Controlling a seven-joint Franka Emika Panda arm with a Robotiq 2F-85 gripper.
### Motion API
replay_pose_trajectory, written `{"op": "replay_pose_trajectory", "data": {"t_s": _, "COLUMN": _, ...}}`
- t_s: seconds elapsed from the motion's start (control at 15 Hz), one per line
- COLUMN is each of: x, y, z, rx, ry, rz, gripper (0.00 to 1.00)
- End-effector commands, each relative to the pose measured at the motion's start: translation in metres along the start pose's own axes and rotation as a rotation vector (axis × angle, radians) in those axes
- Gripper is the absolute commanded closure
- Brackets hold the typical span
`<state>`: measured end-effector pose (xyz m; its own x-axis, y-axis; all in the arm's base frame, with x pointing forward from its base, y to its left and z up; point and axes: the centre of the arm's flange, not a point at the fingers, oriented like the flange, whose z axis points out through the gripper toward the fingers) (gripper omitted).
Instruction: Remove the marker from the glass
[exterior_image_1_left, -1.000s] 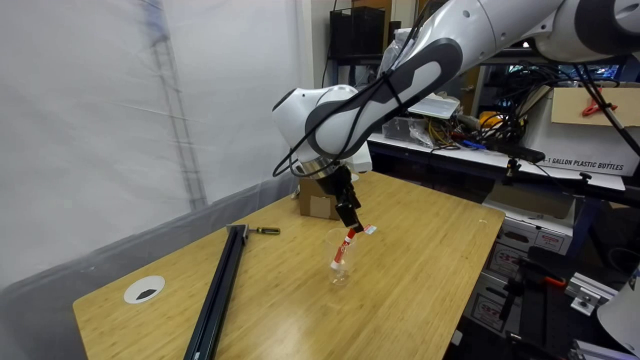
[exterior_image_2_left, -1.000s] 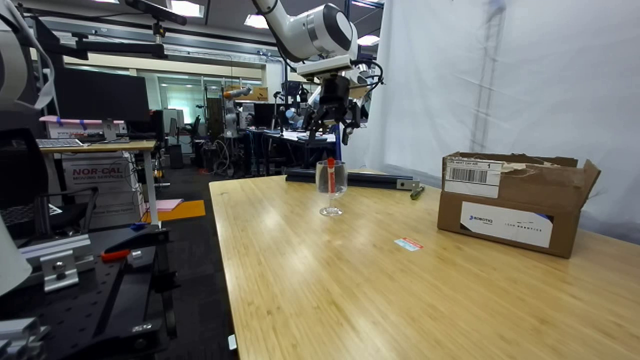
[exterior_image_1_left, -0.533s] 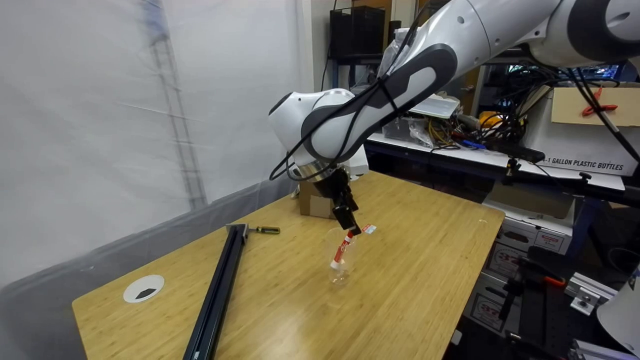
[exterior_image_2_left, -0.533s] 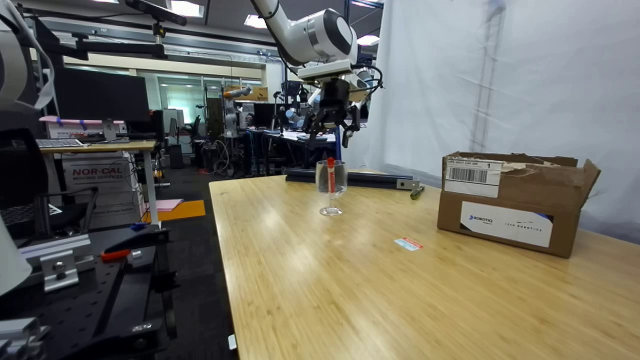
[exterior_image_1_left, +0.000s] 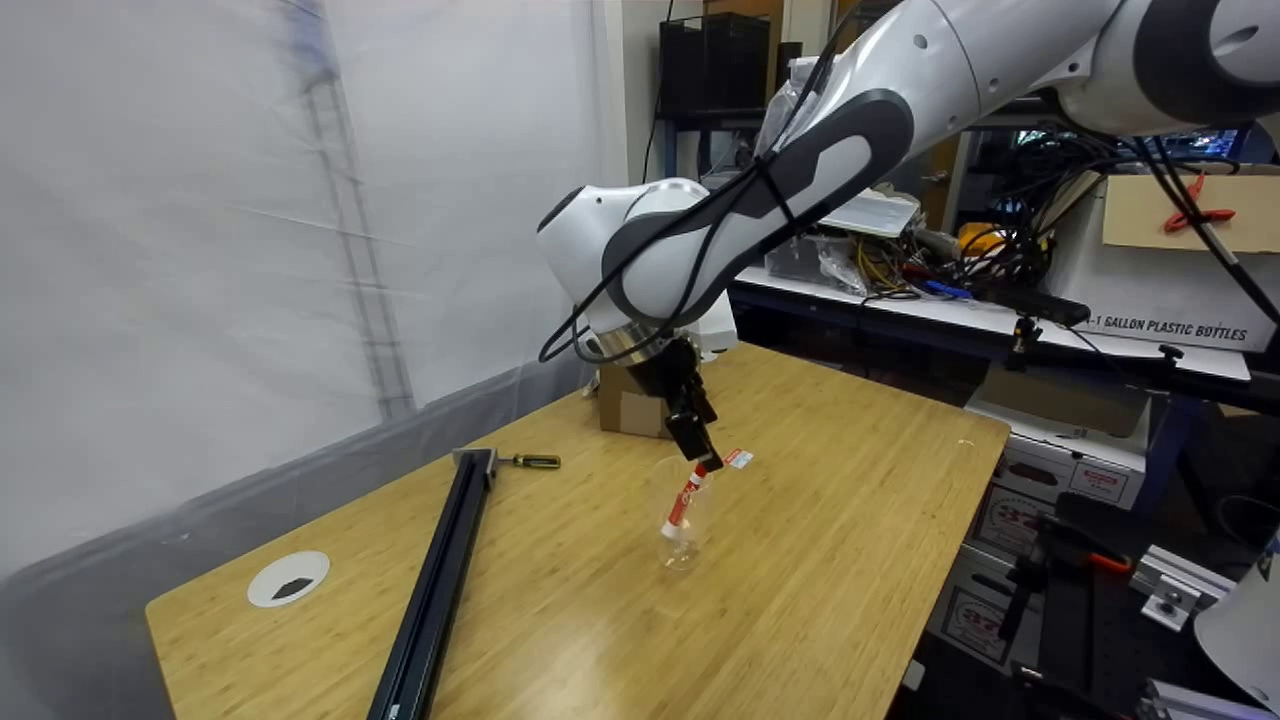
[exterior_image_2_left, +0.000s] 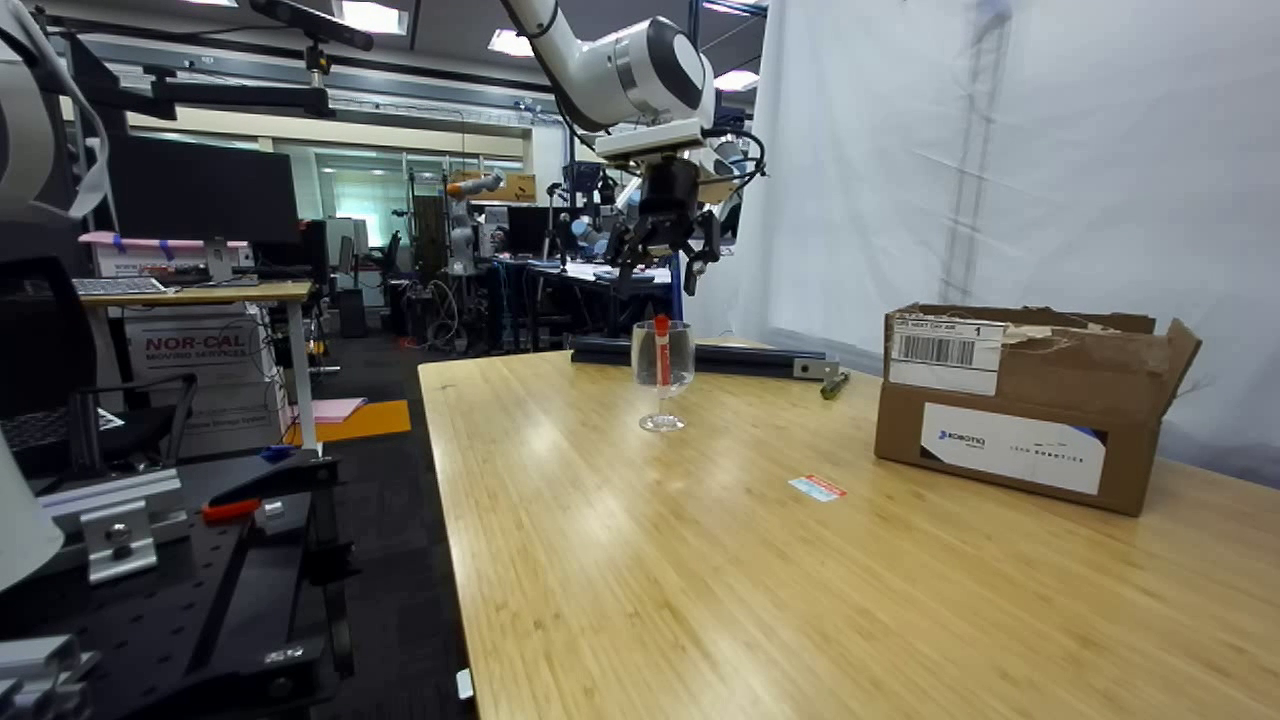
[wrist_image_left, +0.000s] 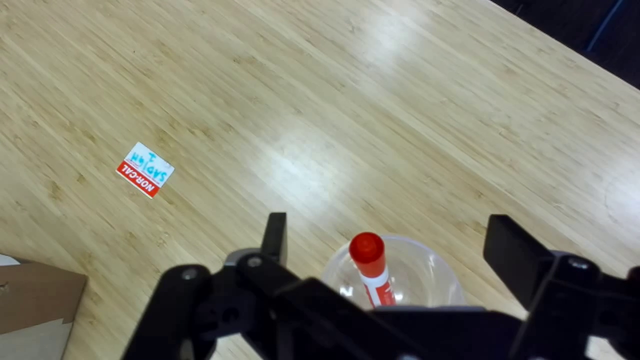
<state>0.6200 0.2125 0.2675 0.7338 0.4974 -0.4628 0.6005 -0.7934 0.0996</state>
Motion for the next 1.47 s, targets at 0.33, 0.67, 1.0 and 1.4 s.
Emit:
{"op": "replay_pose_trajectory", "data": {"t_s": 0.33, "x": 0.008, "y": -0.005, "z": 0.011, "rx": -0.023, "ry": -0.016, "rz": -0.02, "gripper": 0.0}}
{"op": "replay_pose_trajectory", "data": {"t_s": 0.67, "x": 0.012, "y": -0.008, "z": 0.019, "rx": -0.034, "ry": -0.034, "rz": -0.036, "gripper": 0.0}}
{"op": "replay_pose_trajectory", "data": {"t_s": 1.0, "x": 0.015, "y": -0.004, "z": 0.024, "rx": -0.057, "ry": -0.044, "rz": -0.052, "gripper": 0.0}}
{"op": "replay_pose_trajectory", "data": {"t_s": 1.4, "x": 0.02, "y": 0.0, "z": 0.025, "rx": -0.097, "ry": -0.04, "rz": -0.09, "gripper": 0.0}}
